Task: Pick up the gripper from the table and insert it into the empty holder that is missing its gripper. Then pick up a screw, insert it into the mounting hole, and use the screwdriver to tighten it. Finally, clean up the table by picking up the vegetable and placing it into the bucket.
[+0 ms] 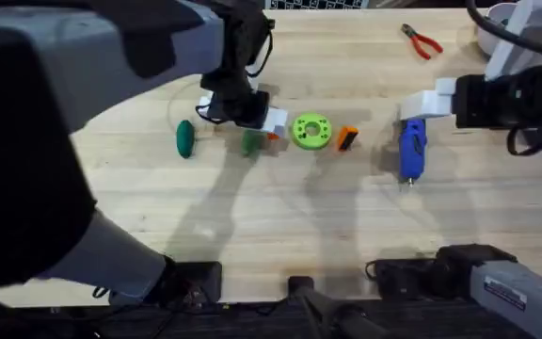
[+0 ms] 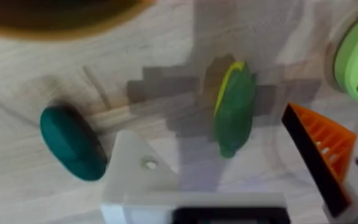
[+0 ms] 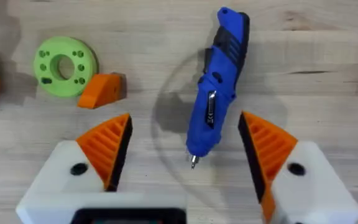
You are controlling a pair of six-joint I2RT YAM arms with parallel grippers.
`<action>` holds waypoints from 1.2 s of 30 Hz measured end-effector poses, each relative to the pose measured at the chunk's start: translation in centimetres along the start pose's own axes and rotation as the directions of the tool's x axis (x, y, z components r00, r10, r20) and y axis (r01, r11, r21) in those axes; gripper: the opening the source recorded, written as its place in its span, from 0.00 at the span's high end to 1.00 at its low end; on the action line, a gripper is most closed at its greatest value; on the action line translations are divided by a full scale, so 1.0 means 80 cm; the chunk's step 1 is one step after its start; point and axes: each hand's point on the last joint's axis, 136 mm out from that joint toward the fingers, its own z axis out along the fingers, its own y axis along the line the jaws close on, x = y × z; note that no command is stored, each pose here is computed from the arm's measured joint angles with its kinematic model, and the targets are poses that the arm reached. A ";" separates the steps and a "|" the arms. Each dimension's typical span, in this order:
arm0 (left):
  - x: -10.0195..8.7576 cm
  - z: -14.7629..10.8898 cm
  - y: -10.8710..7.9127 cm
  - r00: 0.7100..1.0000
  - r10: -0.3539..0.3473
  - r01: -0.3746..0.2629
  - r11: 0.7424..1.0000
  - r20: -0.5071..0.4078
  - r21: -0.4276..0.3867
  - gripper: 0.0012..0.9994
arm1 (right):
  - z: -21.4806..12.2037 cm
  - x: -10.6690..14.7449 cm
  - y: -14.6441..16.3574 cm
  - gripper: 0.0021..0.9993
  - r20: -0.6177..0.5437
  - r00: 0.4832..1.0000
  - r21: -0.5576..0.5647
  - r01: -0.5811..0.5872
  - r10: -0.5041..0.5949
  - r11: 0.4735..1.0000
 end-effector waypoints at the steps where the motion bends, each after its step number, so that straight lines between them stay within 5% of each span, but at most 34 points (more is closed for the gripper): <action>1: -0.003 0.005 0.000 1.000 0.000 0.000 1.000 0.002 0.001 0.02 | 0.000 0.000 0.000 0.01 0.000 1.000 0.000 0.000 0.000 1.000; 14: -0.003 0.022 0.001 1.000 -0.003 0.003 1.000 -0.024 -0.006 0.26 | 0.000 0.000 0.000 0.01 0.000 1.000 0.000 0.000 0.000 1.000; 19: -0.002 0.022 0.001 1.000 -0.001 0.001 1.000 -0.027 -0.008 0.94 | 0.000 0.000 0.000 0.01 0.000 1.000 0.000 0.000 0.000 1.000; 20: -0.002 0.022 0.002 1.000 -0.001 0.000 1.000 -0.027 -0.011 0.98 | 0.000 0.000 0.000 0.01 0.000 1.000 0.000 0.000 0.000 1.000; 36: -0.010 0.013 0.000 1.000 -0.001 0.001 1.000 -0.014 -0.008 0.99 | 0.000 0.000 0.000 0.01 0.000 1.000 0.000 0.000 0.000 1.000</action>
